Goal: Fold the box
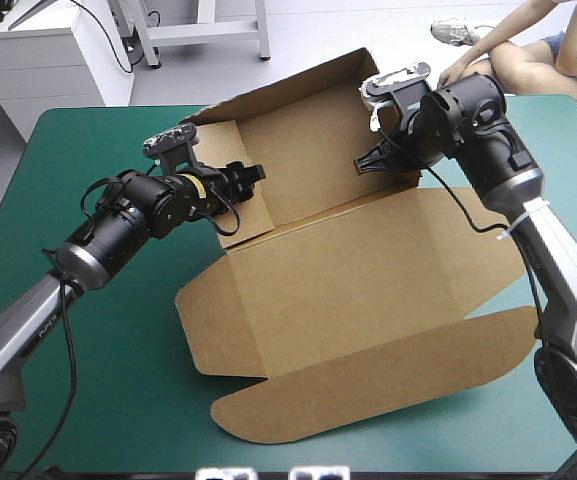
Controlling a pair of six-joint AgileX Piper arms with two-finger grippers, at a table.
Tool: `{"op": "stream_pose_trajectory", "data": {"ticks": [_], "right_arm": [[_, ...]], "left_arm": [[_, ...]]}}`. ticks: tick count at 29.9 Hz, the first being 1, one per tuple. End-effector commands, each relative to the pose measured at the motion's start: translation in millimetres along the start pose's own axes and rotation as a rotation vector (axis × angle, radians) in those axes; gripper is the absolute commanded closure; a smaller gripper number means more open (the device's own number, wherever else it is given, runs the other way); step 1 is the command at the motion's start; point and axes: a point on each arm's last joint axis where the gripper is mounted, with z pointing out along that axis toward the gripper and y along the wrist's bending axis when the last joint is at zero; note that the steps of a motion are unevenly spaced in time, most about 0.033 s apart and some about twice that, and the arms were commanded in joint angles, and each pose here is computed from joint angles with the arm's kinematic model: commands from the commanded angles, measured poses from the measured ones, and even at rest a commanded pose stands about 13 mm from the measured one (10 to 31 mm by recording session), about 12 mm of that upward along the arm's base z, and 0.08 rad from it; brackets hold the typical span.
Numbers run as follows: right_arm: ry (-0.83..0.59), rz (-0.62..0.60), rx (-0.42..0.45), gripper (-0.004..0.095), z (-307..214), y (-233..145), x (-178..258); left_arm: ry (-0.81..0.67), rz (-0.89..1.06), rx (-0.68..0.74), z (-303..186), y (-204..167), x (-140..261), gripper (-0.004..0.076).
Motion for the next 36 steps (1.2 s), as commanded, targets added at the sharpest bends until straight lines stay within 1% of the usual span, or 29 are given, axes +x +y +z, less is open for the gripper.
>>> {"op": "stream_pose_trajectory", "data": {"ticks": [1,6,7,8,9,11,12,13,18,22,25,27,30,34,36], "right_arm": [[-0.138,0.017,-0.062,0.0924,-37.2,2.7,-7.5],[-0.138,0.016,-0.059,0.0924,-37.1,2.4,-7.5],[-0.138,0.015,-0.054,0.0924,-37.1,2.0,-7.5],[-0.138,0.014,-0.051,0.0924,-37.1,1.7,-7.6],[-0.139,0.011,-0.042,0.0924,-37.1,0.9,-7.6],[-0.14,0.006,-0.026,0.0924,-37.0,-0.5,-7.6],[-0.14,0.004,-0.02,0.0924,-37.0,-1.1,-7.7],[-0.14,0.006,-0.017,0.0924,-37.0,-1.3,-7.7],[-0.139,0.019,0.009,0.0924,-36.9,-4.4,-7.6],[-0.12,0.021,0.019,0.0924,-36.3,-5.2,-5.8],[-0.103,0.038,0.044,0.0924,-36.2,-7.6,-4.2],[-0.091,0.054,0.059,0.0924,-36.1,-9.0,-3.1],[-0.08,0.088,0.058,0.0924,-32.8,-8.5,-1.4],[-0.002,0.1,0.051,0.0924,-10.4,-5.8,7.3],[0.053,0.113,0.027,0.0925,3.9,-4.1,14.0]], "left_arm": [[-0.059,-0.006,0.057,-17.9,-9.0,-9.2,0.0251],[-0.05,-0.006,0.05,-21.3,-8.2,-8.5,0.0253],[-0.047,-0.006,0.047,-23.0,-7.9,-8.4,0.0272],[-0.048,-0.004,0.044,-25.5,-7.6,-8.5,0.0318],[-0.051,0.002,0.039,-28.9,-6.9,-8.8,0.0394],[-0.065,0.01,0.04,-34.8,-6.8,-10.1,0.06],[-0.079,0.024,0.036,-38.0,-6.3,-11.4,0.0731],[-0.093,0.035,0.035,-41.8,-6.0,-12.6,0.072],[-0.117,0.038,0.049,-53.0,-6.4,-14.6,0.0732],[-0.092,0.037,0.025,-52.6,-4.2,-12.5,0.0732],[-0.077,0.09,0.001,-51.1,-2.6,-11.5,0.0732],[-0.043,0.117,-0.066,-48.8,1.2,-13.0,0.0732],[0.043,0.214,-0.15,-45.9,0.5,-16.9,0.0732],[0.106,0.272,-0.193,-40.4,-10.2,-30.4,0.0732],[0.13,0.288,-0.211,-33.9,-14.8,-36.0,0.0732]]}}
